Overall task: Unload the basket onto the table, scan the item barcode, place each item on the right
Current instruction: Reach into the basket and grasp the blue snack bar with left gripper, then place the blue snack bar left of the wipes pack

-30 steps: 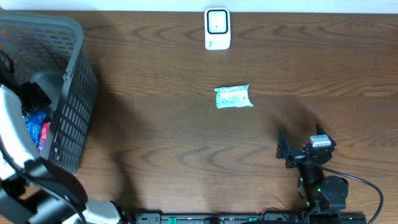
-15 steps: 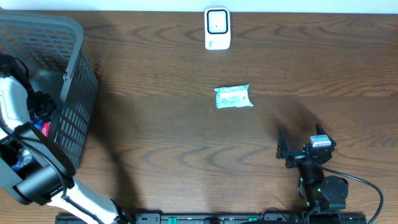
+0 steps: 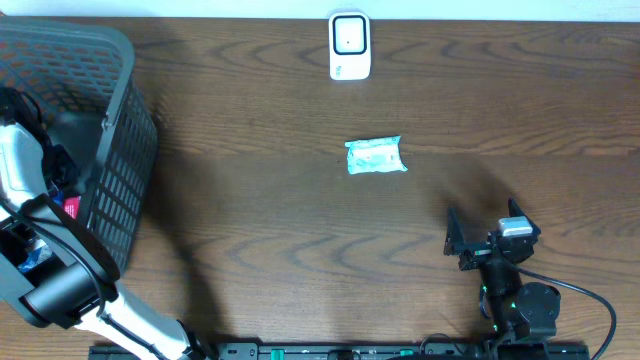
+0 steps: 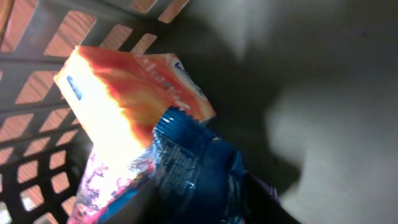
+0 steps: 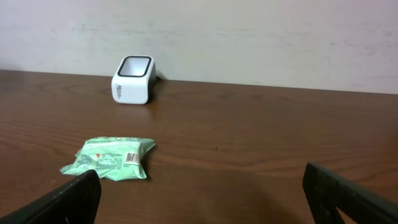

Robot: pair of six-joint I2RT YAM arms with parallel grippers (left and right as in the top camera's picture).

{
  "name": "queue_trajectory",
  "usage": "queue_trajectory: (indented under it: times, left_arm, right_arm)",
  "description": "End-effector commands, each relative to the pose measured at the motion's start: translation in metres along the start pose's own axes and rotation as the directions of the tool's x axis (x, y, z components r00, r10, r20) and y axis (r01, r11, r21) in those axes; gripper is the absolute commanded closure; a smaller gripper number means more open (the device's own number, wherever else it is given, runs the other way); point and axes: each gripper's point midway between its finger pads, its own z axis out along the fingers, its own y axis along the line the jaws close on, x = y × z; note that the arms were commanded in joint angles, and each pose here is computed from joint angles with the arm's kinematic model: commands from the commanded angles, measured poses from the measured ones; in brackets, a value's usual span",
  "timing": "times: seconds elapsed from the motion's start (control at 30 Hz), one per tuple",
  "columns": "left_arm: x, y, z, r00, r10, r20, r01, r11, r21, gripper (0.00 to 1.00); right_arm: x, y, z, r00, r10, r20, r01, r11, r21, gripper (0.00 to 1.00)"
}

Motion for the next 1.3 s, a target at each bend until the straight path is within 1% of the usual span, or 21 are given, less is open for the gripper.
queue_trajectory:
  times: [0.0,0.07,0.13,0.23,0.3,0.37,0.4,0.47,0.57,0.6,0.67,0.73,0.77,0.83,0.97,1.07,1.17,1.23,1.27]
  left_arm:
    - [0.005,-0.002,0.005,1.000,0.000,-0.026,0.000,1.000,0.014,0.92]
    - [0.005,-0.001,0.003,1.000,-0.003,-0.021,0.003,1.000,0.015,0.93]
    - [0.003,0.001,-0.005,0.999,-0.045,-0.007,0.045,0.999,0.015,0.93]
    - [-0.007,0.010,-0.033,0.975,-0.213,0.057,0.211,0.977,0.031,0.93]
    - [-0.017,0.018,-0.062,0.934,-0.333,0.127,0.327,0.943,0.066,0.93]
    - [-0.026,0.026,-0.097,0.868,-0.453,0.203,0.431,0.891,0.145,0.93]
    - [-0.030,0.027,-0.114,0.845,-0.481,0.235,0.442,0.875,0.199,0.93]
    - [-0.040,0.027,-0.157,0.796,-0.517,0.315,0.418,0.846,0.331,0.93]
    - [-0.048,0.029,-0.229,0.703,-0.566,0.431,0.328,0.796,0.509,0.93]
    - [-0.046,0.032,-0.270,0.644,-0.588,0.490,0.257,0.769,0.586,0.93]
    - [-0.040,0.033,-0.313,0.582,-0.607,0.541,0.162,0.738,0.655,0.93]
    - [-0.032,0.027,-0.356,0.534,-0.617,0.578,0.036,0.700,0.713,0.93]
    - [-0.025,0.021,-0.379,0.510,-0.630,0.586,-0.031,0.667,0.744,0.93]
    - [-0.012,0.007,-0.417,0.484,-0.649,0.587,-0.151,0.599,0.786,0.92]
    - [0.027,-0.041,-0.485,0.480,-0.613,0.628,-0.427,0.462,0.777,0.93]
    - [0.060,-0.083,-0.520,0.506,-0.573,0.645,-0.568,0.341,0.749,0.93]
    - [0.090,-0.125,-0.538,0.548,-0.516,0.658,-0.645,0.240,0.726,0.93]
    - [0.102,-0.149,-0.540,0.576,-0.486,0.657,-0.653,0.211,0.728,0.93]
    - [0.106,-0.159,-0.539,0.586,-0.474,0.657,-0.650,0.208,0.731,0.93]
  right_arm:
    - [0.001,-0.003,0.000,1.000,0.001,0.000,-0.001,1.000,0.014,0.01]
    - [0.001,-0.003,0.000,1.000,0.001,0.000,-0.001,1.000,0.014,0.01]
    - [0.001,-0.003,0.000,1.000,0.001,0.000,-0.001,1.000,0.014,0.01]
    - [0.001,-0.003,0.000,1.000,0.001,0.000,-0.001,1.000,0.014,0.01]
    - [0.001,-0.003,0.000,1.000,0.001,0.000,-0.001,1.000,0.014,0.01]
    - [0.001,-0.003,0.000,1.000,0.001,0.000,-0.001,1.000,0.014,0.01]
    - [0.001,-0.003,0.000,1.000,0.001,0.000,-0.001,1.000,0.014,0.01]
    - [0.001,-0.003,0.000,1.000,0.001,0.000,-0.001,1.000,0.014,0.01]
    - [0.001,-0.003,0.000,1.000,0.001,0.000,-0.001,1.000,0.014,0.01]
    - [0.001,-0.003,0.000,1.000,0.001,0.000,-0.001,1.000,0.014,0.01]
    - [0.001,-0.003,0.000,1.000,0.001,0.000,-0.001,1.000,0.014,0.01]
    - [0.001,-0.003,0.000,1.000,0.001,0.000,-0.001,1.000,0.014,0.01]
    - [0.001,-0.003,0.000,1.000,0.001,0.000,-0.001,1.000,0.014,0.01]
    - [0.001,-0.003,0.000,1.000,0.001,0.000,-0.001,1.000,0.014,0.01]
    - [0.001,-0.003,0.000,1.000,0.001,0.000,-0.001,1.000,0.014,0.01]
    - [0.001,-0.003,0.000,1.000,0.001,0.000,-0.001,1.000,0.014,0.01]
    - [0.001,-0.003,0.000,1.000,0.001,0.000,-0.001,1.000,0.014,0.01]
    - [0.001,-0.003,0.000,1.000,0.001,0.000,-0.001,1.000,0.014,0.01]
    - [0.001,-0.003,0.000,1.000,0.001,0.000,-0.001,1.000,0.014,0.01]
